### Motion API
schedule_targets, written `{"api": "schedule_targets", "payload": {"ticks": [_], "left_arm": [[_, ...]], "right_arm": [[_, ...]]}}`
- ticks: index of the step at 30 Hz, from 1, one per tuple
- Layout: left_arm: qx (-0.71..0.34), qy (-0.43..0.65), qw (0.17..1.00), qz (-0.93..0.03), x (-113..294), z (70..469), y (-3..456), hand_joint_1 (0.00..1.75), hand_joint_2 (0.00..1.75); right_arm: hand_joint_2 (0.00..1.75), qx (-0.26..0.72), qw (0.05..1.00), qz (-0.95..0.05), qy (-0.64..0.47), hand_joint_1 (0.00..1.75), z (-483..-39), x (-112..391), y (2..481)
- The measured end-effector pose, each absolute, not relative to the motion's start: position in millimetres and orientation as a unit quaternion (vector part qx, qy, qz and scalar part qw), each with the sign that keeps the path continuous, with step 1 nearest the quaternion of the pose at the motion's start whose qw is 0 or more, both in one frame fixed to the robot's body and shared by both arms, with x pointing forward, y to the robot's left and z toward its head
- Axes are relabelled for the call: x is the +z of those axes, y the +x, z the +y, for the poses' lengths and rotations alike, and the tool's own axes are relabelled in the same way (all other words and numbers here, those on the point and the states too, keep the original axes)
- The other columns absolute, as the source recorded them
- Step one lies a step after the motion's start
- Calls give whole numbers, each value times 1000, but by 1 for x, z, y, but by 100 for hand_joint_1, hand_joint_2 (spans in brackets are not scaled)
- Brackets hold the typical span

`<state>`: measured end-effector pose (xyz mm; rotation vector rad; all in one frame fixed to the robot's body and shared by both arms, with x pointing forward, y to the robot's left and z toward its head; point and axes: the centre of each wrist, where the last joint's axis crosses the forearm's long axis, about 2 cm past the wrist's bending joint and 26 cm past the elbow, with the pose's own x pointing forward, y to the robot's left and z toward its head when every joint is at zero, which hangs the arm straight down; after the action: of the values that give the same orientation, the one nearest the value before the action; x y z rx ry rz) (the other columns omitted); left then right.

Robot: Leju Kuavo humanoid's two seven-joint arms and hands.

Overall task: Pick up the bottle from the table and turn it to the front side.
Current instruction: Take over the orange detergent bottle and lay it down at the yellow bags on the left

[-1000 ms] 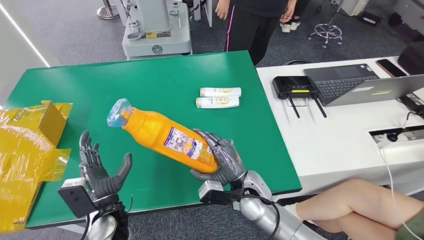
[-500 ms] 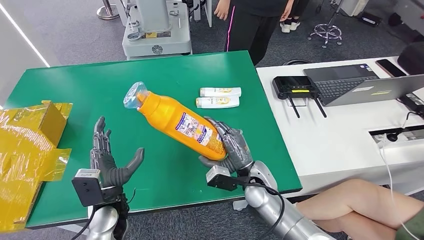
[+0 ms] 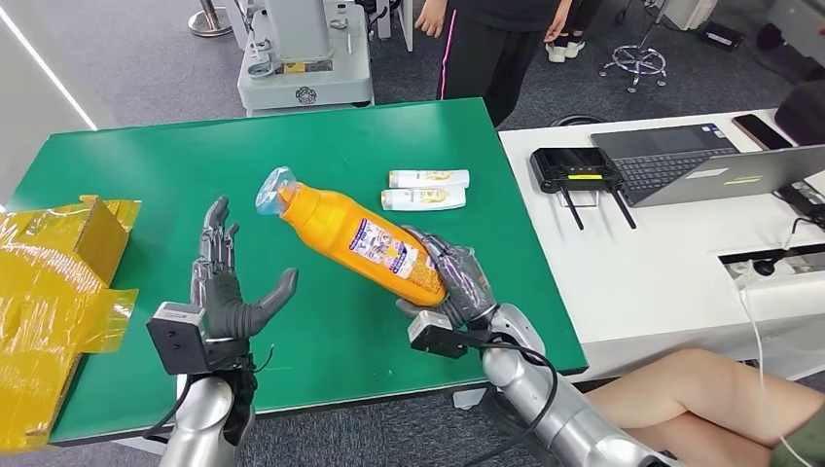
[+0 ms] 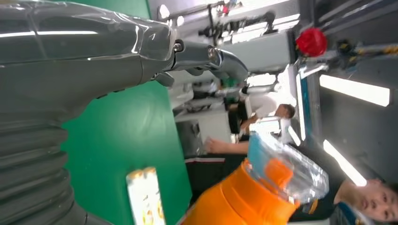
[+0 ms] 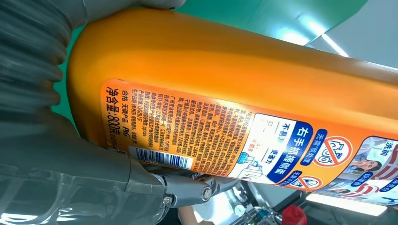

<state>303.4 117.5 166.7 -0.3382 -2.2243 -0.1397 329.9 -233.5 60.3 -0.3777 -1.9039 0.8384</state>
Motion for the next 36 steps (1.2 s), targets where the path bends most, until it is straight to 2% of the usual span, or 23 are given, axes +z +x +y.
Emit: {"api": "schedule_targets", "payload": {"ticks": [10,18,36], "left_arm": [[-80,-205,447,-867,183,101,327,0,175],[-87,-234,475,-844,174,96,338,0,175],[-107,-226,495,-832,165,94,340,0,175]], "right_arm": [[175,335,447,-822,-107,175,-181,93,360],[175,327,421,-842,-81,175,-136,125,377],[175,370,458,-807,-52,175,-120,112,371]]}}
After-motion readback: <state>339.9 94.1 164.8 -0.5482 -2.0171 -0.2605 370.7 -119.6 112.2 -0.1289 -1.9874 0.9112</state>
